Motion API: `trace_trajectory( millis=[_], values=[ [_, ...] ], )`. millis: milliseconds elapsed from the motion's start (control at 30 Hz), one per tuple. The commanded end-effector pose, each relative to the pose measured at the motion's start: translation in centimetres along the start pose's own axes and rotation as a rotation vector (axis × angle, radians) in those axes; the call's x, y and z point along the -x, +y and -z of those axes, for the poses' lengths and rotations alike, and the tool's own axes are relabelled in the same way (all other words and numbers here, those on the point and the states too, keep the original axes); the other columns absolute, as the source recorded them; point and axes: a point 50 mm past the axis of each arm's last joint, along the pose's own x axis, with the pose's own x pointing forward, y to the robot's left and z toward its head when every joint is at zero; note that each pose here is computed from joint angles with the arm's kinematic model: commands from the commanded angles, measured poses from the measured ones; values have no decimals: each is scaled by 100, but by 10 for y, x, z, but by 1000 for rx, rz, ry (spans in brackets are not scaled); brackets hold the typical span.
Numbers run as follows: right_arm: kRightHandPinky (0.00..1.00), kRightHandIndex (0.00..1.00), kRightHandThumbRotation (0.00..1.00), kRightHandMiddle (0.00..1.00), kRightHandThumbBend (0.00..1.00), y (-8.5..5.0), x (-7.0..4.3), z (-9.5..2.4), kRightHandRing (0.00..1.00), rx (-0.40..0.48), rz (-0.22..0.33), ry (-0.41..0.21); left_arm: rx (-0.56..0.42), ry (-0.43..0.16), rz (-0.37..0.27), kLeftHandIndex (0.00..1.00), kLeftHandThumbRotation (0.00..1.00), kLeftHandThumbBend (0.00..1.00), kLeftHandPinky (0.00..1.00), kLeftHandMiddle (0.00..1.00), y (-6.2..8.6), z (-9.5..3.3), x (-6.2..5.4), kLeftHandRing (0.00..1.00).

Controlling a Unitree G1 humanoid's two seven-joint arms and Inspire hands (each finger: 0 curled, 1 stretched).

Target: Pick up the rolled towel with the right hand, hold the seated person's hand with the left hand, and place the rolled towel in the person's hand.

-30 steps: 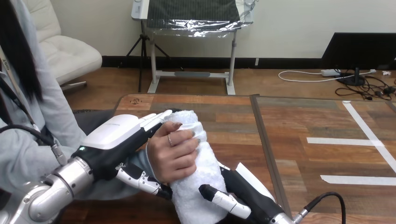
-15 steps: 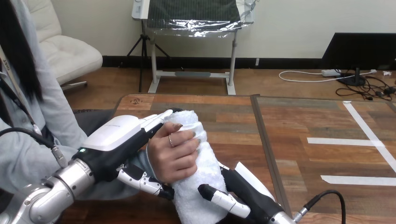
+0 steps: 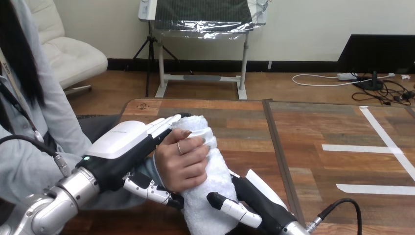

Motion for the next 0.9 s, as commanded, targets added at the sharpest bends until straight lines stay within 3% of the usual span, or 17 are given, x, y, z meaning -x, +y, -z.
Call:
trace_trajectory(
  millis=[0,433,867],
  values=[
    [100,100,100,100,100,7,-1,2,100,18,-66,24,13,-51,-38,100,50,100,92,100,0,-10,-8,98],
    [100,100,100,100,100,8,1,2,100,32,-89,15,28,-45,-40,100,50,100,94,100,-4,-9,-8,100],
    [100,100,100,100,100,8,4,2,100,41,-83,7,50,-56,-89,100,53,100,96,100,0,-6,-3,100]
  ],
)
